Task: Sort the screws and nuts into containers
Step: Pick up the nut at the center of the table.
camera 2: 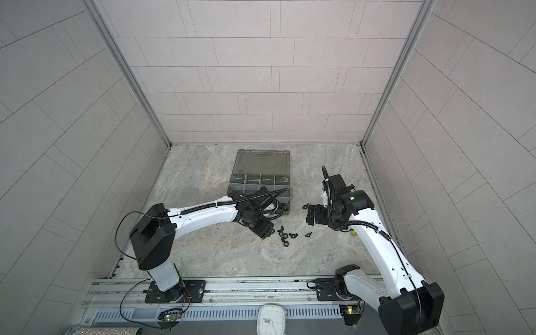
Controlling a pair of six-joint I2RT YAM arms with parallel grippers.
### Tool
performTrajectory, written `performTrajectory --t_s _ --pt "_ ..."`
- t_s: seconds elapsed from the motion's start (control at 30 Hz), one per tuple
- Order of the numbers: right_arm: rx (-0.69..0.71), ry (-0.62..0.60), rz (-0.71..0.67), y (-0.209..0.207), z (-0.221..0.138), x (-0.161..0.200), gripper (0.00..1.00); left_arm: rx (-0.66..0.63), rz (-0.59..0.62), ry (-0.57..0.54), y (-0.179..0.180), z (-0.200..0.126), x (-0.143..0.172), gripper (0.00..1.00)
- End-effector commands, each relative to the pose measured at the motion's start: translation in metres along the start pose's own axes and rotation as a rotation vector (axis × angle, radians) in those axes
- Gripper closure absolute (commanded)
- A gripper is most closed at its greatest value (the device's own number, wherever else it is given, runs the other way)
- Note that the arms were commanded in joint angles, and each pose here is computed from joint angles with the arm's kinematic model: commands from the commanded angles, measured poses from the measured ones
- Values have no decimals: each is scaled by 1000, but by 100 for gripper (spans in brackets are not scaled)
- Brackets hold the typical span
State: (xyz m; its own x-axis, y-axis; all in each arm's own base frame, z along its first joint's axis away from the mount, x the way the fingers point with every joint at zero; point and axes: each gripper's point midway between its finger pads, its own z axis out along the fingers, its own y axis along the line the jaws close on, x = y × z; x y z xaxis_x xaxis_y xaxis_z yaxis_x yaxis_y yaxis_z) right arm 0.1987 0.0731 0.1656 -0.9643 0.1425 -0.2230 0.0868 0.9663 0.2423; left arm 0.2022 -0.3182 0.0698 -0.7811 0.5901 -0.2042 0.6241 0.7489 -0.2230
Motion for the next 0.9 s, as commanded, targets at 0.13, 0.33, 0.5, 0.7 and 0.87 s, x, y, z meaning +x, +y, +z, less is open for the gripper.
performTrajectory --t_s 0.13,0.33,0.5,0.7,0.87 --pt "25 -2 -7 -6 -9 8 1 -80 27 -11 9 20 -7 38" --pt "29 -13 -9 -7 -12 8 1 -93 51 -27 11 32 -16 39" --pt "40 -42 -6 -9 -15 6 1 -80 55 -43 8 38 -24 39" --pt "60 -73 2 -15 -18 7 1 -71 64 -36 7 43 -26 40" --pt "69 -66 7 -17 -16 9 1 -38 59 -24 2 49 -22 41"
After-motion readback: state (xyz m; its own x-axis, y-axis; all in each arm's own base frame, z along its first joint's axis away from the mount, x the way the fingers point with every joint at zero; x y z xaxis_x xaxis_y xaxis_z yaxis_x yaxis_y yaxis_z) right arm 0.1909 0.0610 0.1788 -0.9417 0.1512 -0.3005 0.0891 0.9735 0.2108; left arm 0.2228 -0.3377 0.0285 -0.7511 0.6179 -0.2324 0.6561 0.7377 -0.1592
